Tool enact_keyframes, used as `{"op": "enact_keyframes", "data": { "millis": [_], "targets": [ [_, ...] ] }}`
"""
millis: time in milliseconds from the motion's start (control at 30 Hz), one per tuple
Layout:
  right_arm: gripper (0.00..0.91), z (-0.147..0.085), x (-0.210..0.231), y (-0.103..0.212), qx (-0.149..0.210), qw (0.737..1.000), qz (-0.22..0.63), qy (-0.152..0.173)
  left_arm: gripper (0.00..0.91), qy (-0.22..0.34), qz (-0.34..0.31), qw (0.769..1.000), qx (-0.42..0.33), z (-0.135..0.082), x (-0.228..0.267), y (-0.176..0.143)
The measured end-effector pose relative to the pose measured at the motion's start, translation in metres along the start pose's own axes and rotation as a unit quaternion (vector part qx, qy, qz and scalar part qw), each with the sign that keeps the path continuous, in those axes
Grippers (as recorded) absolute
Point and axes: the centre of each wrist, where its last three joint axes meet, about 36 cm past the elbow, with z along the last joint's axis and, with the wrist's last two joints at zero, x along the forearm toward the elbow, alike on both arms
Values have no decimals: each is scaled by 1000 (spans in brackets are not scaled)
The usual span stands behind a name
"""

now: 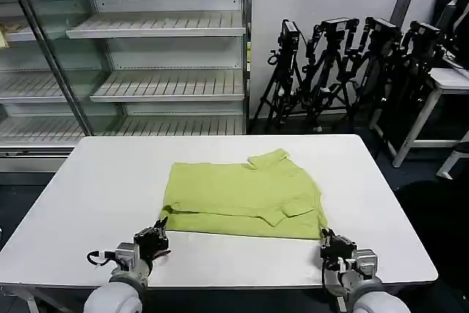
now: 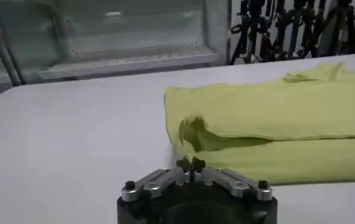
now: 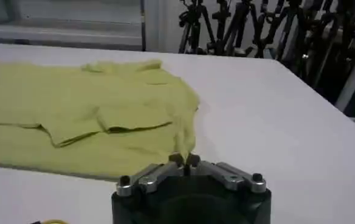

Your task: Fold and organize the clothes.

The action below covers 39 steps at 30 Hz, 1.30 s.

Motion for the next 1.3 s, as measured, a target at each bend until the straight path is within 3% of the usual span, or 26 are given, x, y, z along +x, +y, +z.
{"op": "enact_keyframes", "data": {
  "millis": [400,433,467,500,533,967,1300],
  "targets": [
    [0,8,46,9,30,999,-7,13,50,7,-20,999,-32,-1,56,0],
    [212,7,48,9,32,999,-7,14,171,10,-21,999,-34,0,61,-1],
    [826,7,50,9,34,999,-8,16,474,12,-21,999,-34,0,65,-1],
    [907,6,52,9,36,999,-9,17,695,16,-21,999,-35,0,68,-2],
    [907,6,53,10,37,999,-10,17,907,19,-22,999,-35,1,72,-2],
    [907,-21,56,2,23,999,-16,-22,907,10,-44,998,-45,-15,97,4],
    [907,-53,5,4,1,997,-25,-68,907,-23,-40,999,-10,-35,68,13]
  ]
}}
